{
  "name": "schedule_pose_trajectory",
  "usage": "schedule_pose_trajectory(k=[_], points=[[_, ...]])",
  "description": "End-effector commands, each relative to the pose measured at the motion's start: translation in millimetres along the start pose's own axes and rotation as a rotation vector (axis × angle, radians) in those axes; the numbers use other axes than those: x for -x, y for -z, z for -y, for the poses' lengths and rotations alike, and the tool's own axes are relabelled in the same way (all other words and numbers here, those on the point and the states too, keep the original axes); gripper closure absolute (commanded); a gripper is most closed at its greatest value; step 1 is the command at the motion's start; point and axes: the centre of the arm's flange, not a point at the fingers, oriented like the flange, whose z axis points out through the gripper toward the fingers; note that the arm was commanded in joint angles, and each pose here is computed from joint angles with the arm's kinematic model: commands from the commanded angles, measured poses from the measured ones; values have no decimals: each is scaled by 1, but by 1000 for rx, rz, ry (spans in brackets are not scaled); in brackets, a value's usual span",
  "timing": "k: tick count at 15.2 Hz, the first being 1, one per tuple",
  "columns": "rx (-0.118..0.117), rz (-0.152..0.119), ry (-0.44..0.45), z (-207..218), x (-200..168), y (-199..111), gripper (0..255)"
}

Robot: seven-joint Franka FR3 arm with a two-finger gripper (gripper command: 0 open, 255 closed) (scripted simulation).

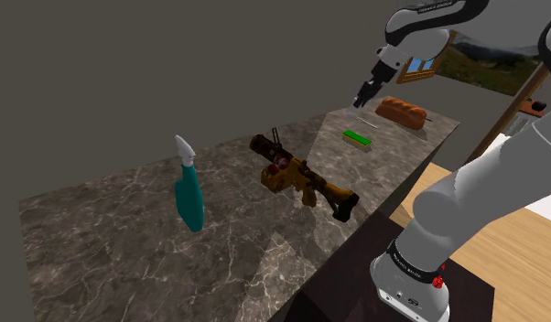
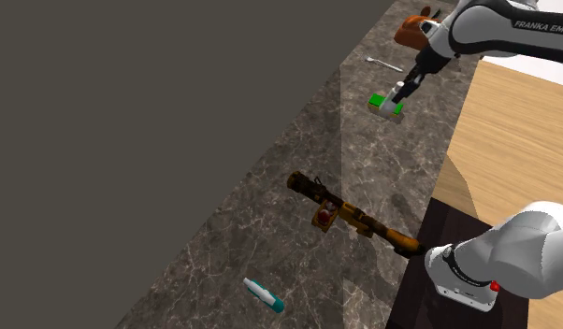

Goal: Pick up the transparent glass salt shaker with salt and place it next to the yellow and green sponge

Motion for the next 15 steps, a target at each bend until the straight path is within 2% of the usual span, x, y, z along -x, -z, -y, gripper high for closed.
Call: schedule_pose_trajectory(k=[1, 6, 15], points=[[0, 0, 2, -20, 15, 6, 255], [0, 0, 2, -77, 55, 24, 255], [0, 0, 2, -83, 66, -22, 255]])
